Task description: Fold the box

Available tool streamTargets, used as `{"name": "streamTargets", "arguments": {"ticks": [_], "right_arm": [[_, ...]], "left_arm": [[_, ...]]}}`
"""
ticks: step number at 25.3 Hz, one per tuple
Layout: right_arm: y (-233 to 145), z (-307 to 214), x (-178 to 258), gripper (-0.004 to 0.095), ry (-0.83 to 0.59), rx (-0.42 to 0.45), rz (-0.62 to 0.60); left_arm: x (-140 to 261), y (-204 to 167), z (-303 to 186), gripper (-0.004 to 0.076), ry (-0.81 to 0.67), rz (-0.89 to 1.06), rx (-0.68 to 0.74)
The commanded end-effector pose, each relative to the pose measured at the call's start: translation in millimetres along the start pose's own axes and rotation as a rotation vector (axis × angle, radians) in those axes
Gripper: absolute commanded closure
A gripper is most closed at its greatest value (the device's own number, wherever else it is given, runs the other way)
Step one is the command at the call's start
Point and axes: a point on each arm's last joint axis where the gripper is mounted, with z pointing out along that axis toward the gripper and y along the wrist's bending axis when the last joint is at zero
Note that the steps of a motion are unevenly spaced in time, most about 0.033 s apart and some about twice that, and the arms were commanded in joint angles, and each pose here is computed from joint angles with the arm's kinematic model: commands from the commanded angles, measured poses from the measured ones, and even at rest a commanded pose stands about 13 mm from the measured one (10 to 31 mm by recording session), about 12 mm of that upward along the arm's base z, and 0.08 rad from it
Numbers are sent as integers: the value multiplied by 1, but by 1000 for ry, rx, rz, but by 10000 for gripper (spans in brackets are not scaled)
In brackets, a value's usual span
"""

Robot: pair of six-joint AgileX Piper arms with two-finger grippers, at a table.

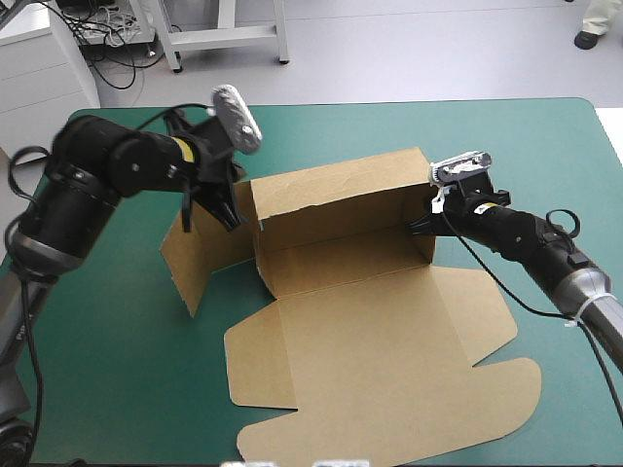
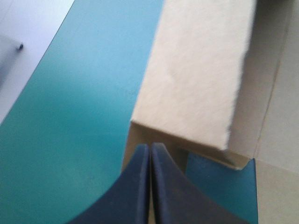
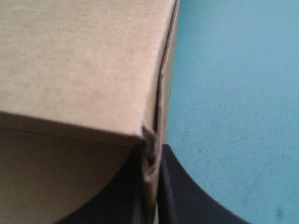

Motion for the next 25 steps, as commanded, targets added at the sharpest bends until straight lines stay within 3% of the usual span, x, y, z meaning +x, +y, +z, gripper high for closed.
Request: {"name": "streamTargets", "arguments": {"ticks": [1,7,15,18,25], "right_arm": [[0,-9,-10,926,-31,-4,-2],[1,-9,-9,926,-22,-11,-2],[2,-9,-8,926,-8,-21,0],[2,-9,-8,926,-8,-21,0],[2,-10,-12,925,-15,-24,30]], "left_arm": [[18,34,-26,733,-86,-179,-26],[78,91,-30,743,-64,-570,-1],[180,133,-19,756,-3,-1054,-114],[205,129,1,756,-72,-1211,-66],[247,107,45,756,-5,-1345,-76]]}}
